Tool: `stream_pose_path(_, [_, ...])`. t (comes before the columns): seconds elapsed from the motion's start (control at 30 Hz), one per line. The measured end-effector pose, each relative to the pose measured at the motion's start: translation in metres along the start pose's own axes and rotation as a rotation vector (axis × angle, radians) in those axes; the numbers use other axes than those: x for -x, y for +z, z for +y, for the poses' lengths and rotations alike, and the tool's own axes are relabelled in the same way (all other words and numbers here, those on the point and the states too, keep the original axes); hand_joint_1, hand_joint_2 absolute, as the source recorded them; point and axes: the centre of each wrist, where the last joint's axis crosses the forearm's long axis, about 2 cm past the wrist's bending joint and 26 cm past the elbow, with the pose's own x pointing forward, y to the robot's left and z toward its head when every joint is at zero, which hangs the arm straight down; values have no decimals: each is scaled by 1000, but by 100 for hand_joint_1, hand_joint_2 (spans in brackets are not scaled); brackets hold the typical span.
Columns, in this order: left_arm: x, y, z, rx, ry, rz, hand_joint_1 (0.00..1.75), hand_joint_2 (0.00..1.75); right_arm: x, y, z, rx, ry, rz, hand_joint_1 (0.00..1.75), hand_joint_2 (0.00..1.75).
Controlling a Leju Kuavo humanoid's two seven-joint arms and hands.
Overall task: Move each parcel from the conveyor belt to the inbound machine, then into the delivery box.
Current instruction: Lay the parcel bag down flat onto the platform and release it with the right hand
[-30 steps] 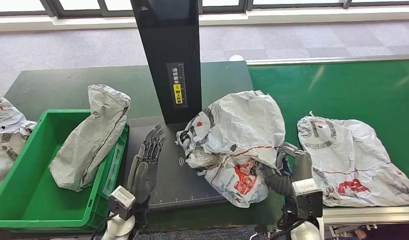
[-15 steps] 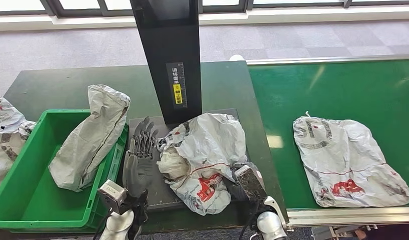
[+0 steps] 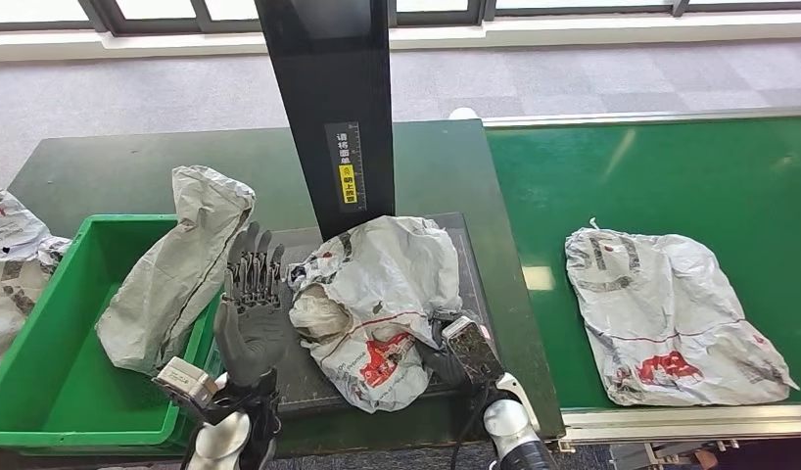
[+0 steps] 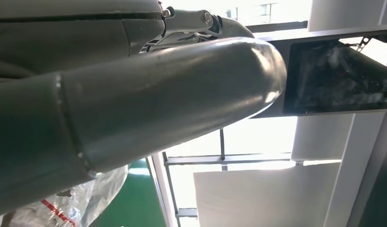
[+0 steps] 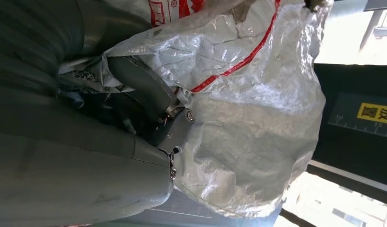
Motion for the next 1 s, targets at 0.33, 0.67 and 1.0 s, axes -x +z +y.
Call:
stream_pose_path(0.33, [-7,8,0,-11,-5,-6,0,0,-4,5,1,-2,-47,-18,0,175])
stream_pose_path(0.67, [-10,14,-1,-2,6,-4,0,0,-8,19,1,-18,-186,-48,0,0])
stream_pose_path(1.0, [4,10,-5,-57,14,44,0,0,-13,37,-4,17,-170,-53,0,0])
